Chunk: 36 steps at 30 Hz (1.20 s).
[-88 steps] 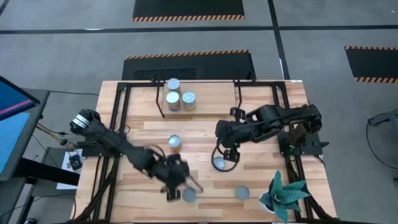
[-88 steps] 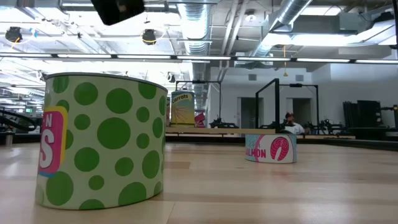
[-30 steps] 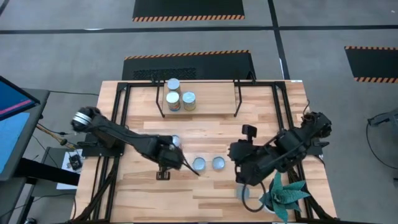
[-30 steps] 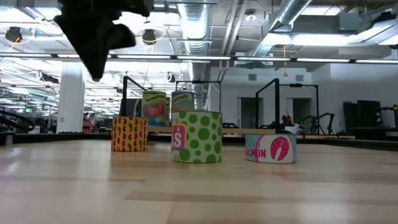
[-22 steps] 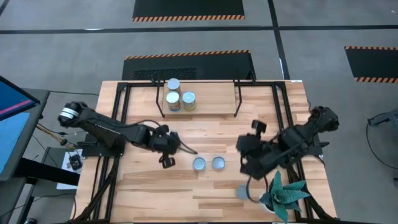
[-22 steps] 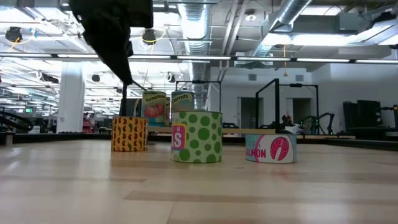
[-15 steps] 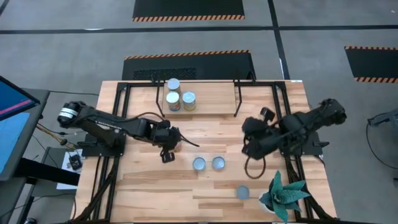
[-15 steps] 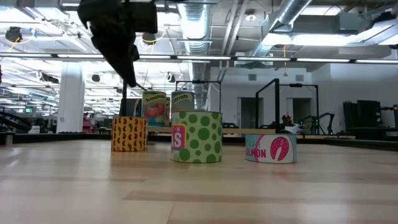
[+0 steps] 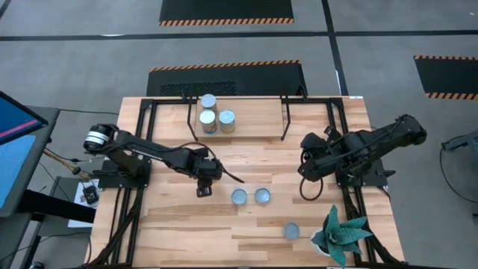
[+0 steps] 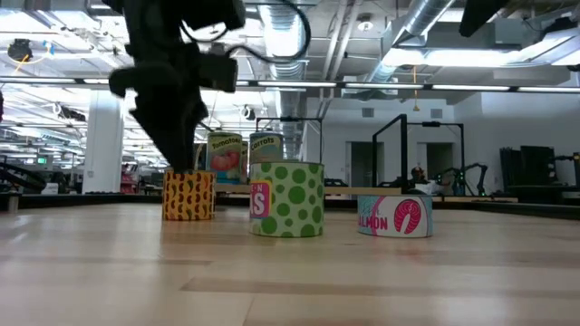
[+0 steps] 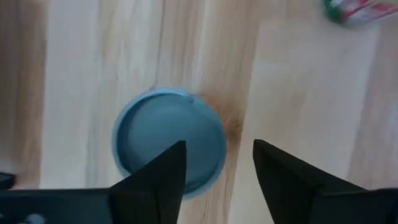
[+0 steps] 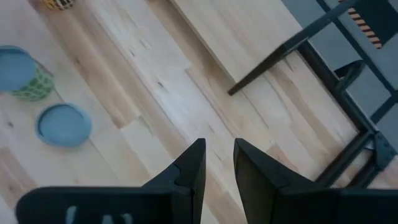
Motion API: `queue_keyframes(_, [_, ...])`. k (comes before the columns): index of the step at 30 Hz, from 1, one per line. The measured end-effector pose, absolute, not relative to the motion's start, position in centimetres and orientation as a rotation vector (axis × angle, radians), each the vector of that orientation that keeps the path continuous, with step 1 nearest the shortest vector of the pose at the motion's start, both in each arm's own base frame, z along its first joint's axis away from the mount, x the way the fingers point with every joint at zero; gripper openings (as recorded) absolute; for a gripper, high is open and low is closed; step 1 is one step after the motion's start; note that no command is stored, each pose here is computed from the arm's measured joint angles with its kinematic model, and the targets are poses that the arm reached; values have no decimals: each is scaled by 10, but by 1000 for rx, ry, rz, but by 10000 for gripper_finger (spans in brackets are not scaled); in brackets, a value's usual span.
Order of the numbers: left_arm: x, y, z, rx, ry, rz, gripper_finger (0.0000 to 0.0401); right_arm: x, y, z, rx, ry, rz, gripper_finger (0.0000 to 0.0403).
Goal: Pick and place cans onto a shelf
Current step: Put the canned black beans on the shelf
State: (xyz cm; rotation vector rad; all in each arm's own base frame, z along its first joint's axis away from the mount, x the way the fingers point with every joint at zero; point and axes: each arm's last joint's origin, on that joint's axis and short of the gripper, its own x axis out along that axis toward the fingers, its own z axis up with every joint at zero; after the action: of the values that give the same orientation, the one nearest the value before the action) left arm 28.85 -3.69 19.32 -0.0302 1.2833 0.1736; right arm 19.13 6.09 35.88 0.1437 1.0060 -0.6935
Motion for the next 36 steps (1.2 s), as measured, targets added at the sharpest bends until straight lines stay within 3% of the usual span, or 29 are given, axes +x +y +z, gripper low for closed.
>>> queue_keyframes(6, [296,-36,174,-1,1321,283,189,189,60,361,156,994,-694,107])
queue_keyframes(9, [299,-38,166,32,1329,317,175,189,60,360,155,996,-695,107])
queue_keyframes(17, [306,-51,174,63,1263,301,16,189,60,360,152,996,-696,107])
queue_keyframes(21, [323,-56,197,71,1209,209,3,189,60,360,152,996,-697,107])
queue_keyframes(28, [362,-40,276,125,942,121,1,190,60,361,167,983,-704,107])
queue_keyframes(32, [380,4,308,178,839,176,0,192,60,361,167,955,-707,107])
queue_keyframes(36, [398,61,316,174,831,206,0,192,59,361,156,951,-714,107])
